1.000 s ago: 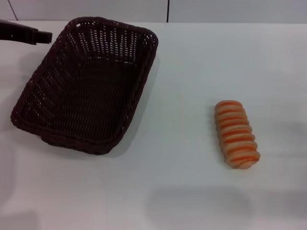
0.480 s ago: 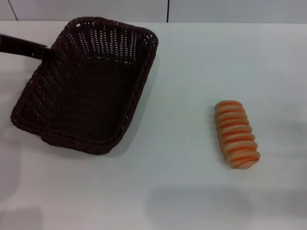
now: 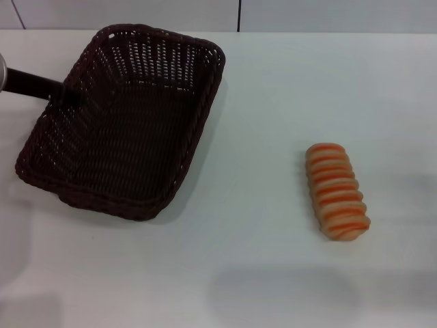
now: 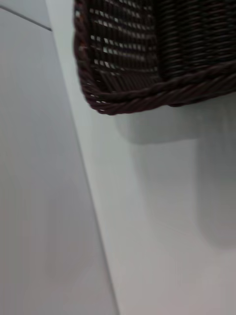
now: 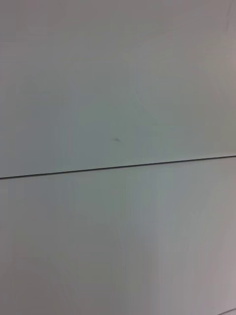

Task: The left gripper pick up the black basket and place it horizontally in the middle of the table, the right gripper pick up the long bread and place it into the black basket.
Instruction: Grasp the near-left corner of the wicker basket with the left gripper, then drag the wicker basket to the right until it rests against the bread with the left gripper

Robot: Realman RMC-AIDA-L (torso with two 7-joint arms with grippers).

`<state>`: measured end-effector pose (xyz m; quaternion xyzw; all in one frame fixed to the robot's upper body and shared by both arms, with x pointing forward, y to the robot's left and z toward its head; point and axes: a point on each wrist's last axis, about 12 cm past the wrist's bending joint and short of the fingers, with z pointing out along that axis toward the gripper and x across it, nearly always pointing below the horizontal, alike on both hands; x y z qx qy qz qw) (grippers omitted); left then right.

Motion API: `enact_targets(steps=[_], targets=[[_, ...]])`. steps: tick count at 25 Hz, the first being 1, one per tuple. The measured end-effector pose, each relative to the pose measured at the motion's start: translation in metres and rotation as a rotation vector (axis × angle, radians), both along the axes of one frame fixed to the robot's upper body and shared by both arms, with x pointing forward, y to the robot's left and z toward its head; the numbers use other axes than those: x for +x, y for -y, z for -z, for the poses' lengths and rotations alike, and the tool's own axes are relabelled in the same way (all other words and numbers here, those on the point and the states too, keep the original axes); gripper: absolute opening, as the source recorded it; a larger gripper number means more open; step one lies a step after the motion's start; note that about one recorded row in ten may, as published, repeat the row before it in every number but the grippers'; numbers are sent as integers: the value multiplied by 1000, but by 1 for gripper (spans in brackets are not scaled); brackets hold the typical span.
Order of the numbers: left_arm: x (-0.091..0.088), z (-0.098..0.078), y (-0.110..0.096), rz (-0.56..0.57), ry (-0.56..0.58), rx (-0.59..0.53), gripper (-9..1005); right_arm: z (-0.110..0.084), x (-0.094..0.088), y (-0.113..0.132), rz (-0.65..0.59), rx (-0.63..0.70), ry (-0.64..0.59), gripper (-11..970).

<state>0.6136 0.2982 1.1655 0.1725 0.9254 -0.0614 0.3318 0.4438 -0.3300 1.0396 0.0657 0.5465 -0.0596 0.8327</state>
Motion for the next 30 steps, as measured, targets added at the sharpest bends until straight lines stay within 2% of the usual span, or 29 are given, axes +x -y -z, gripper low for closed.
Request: enact_targets(steps=[2, 3, 7, 20, 24, 25, 30], targets=[[0, 5, -1, -2, -15, 10, 589, 0, 0, 0, -1, 0, 0, 698], [1, 13, 0, -1, -48, 24, 588, 0, 0, 0, -1, 0, 1, 698], [1, 17, 1, 6, -67, 48, 590, -1, 0, 0, 0, -1, 5, 698], [0, 16, 9, 44, -75, 73, 310, -1, -1, 1, 0, -4, 6, 699], [0, 7, 8, 59, -34, 78, 267, -1, -1, 1, 1, -3, 5, 699], [-1, -2, 9, 84, 0, 72, 265, 0, -1, 1, 1, -3, 5, 699], [-4, -19, 7, 151, 52, 35, 243, 0, -2, 1, 3, -3, 5, 699]])
